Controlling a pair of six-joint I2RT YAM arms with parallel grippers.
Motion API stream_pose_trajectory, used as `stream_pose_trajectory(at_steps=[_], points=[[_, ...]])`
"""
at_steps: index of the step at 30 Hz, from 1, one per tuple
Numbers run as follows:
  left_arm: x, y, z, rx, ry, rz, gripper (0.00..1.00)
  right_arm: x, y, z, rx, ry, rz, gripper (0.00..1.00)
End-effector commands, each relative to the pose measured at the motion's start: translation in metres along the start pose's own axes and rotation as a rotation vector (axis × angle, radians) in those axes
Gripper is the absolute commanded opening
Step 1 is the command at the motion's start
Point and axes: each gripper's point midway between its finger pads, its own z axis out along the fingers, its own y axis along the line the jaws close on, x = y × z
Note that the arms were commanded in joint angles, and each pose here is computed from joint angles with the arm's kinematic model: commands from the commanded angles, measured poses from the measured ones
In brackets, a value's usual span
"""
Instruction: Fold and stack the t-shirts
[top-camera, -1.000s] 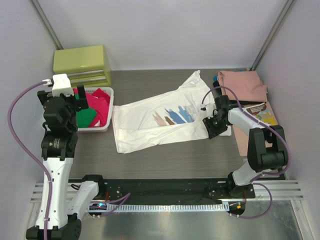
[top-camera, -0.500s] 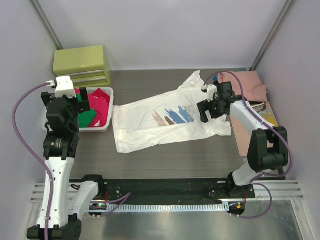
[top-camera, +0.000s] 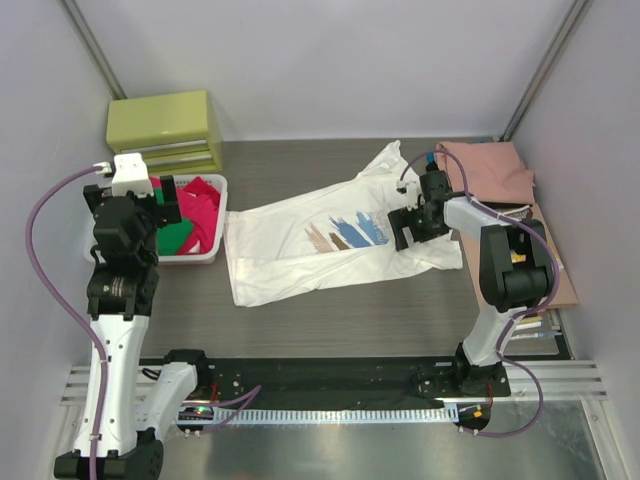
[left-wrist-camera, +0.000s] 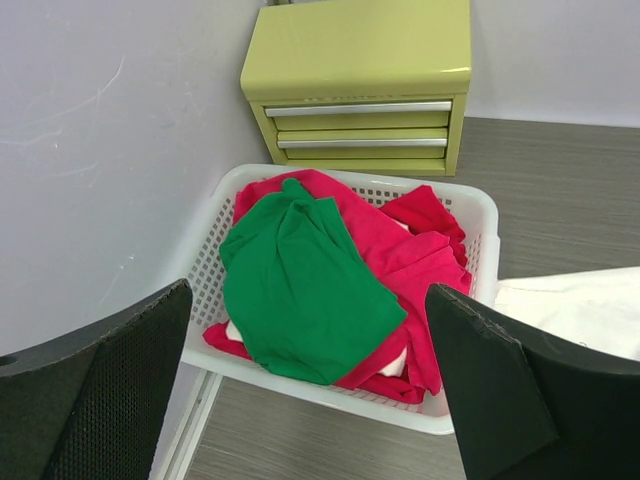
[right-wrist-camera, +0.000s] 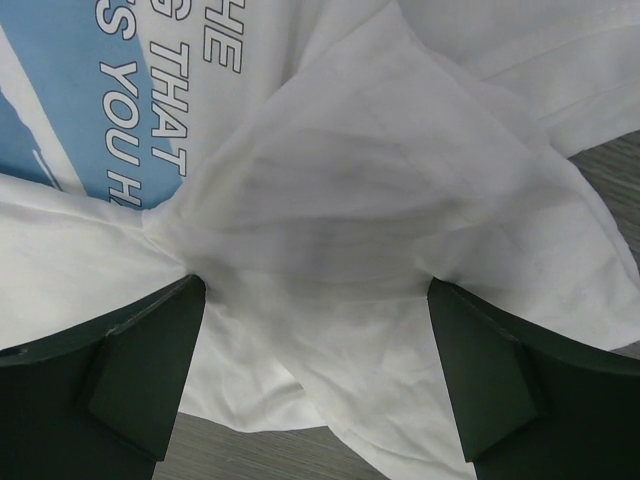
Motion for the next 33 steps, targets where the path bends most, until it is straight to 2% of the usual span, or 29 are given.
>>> stream_pose_trajectory(at_steps=[1,14,20,26,33], points=[[-0.009,0.004,-0.002,-0.011,-0.041,-0.002,1.00,0.018,0.002,0.000,0.012,0.028,0.007,1.00],[-0.013,0.002,0.001,-0.003,-0.048,-0.006,1.00,0.073,0.022,-0.046,-0.024,0.094,-0.039,1.00],[-0.013,0.000,0.000,0.007,-0.054,-0.009,1.00,0.079,0.030,-0.072,-0.039,0.085,-0.067,1.00],[-0.008,-0.001,0.000,0.011,-0.050,-0.009,1.00,0.063,0.008,-0.074,0.083,0.019,-0.120,1.00],[-0.010,0.000,0.001,0.006,-0.052,-0.001,1.00,0.041,0.007,-0.044,0.072,0.043,-0.096,1.00]])
